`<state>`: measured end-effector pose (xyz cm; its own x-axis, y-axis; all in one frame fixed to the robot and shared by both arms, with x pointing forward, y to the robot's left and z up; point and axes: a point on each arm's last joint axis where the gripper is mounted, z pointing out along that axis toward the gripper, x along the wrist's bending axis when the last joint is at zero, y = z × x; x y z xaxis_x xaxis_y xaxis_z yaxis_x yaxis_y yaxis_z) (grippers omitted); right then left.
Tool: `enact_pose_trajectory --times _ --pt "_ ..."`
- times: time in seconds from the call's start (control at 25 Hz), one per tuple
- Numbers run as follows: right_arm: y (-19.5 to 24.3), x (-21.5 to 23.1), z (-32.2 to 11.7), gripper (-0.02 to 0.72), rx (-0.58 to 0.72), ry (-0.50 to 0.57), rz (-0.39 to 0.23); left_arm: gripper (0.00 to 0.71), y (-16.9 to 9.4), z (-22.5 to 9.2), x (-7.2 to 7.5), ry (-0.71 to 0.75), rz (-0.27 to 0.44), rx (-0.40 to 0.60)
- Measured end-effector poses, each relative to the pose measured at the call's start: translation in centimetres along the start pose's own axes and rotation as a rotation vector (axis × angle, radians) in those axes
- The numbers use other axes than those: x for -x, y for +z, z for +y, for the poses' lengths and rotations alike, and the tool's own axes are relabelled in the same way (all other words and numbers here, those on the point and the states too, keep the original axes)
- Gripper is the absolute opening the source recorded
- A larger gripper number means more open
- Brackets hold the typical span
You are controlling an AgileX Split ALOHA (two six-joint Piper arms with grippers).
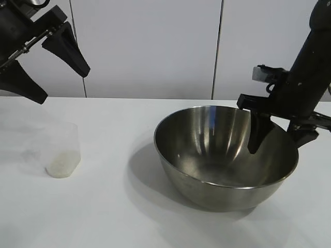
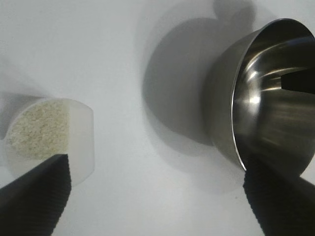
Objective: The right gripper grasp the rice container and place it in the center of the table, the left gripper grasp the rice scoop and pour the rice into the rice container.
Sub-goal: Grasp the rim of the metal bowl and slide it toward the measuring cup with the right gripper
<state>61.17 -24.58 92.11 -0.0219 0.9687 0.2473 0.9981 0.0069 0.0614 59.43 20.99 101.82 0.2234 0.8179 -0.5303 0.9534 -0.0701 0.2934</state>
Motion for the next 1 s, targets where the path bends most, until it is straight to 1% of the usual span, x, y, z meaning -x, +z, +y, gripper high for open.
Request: enact_pose_trajectory --times 0.04,0.08,0.12,0.2,0.4,0.48,0.56,0.72,0.84,1.0 --pt "0.0 0.0 0.0 0.114 0.001 -0.007 0.002 0.686 0.0 0.0 0.0 0.0 0.0 0.0" --pt "-0.1 -0.1 0.1 0.076 0.01 -0.012 0.005 0.686 0.0 0.0 0.0 0.0 0.0 0.001" --pt "-0.2 -0.1 0.1 0.05 0.018 -0.027 0.004 0.686 0.0 0.0 0.0 0.0 0.0 0.001" --pt "-0.7 -0.3 0.0 0.025 0.024 -0.032 0.016 0.686 0.0 0.0 0.0 0.0 0.0 0.001" --pt "-3.7 -1.6 0.4 0.02 0.033 -0.078 0.068 0.686 0.0 0.0 0.0 0.0 0.001 0.002" --pt "-4.9 -2.6 0.7 0.018 0.055 -0.093 0.076 0.686 0.0 0.0 0.0 0.0 0.001 0.002" --pt "-5.1 -3.9 0.8 0.018 0.073 -0.104 0.082 0.686 0.0 0.0 0.0 0.0 0.001 0.002" --pt "-3.4 -7.4 0.3 0.017 0.053 -0.142 0.092 0.686 0.0 0.0 0.0 0.0 0.001 0.002" --pt "-1.1 -9.4 0.0 0.016 0.028 -0.155 0.093 0.686 0.0 0.0 0.0 0.0 0.001 0.002" --pt "1.7 -10.3 0.2 0.016 0.026 -0.129 0.066 0.686 0.0 0.0 0.0 0.0 0.001 0.002"
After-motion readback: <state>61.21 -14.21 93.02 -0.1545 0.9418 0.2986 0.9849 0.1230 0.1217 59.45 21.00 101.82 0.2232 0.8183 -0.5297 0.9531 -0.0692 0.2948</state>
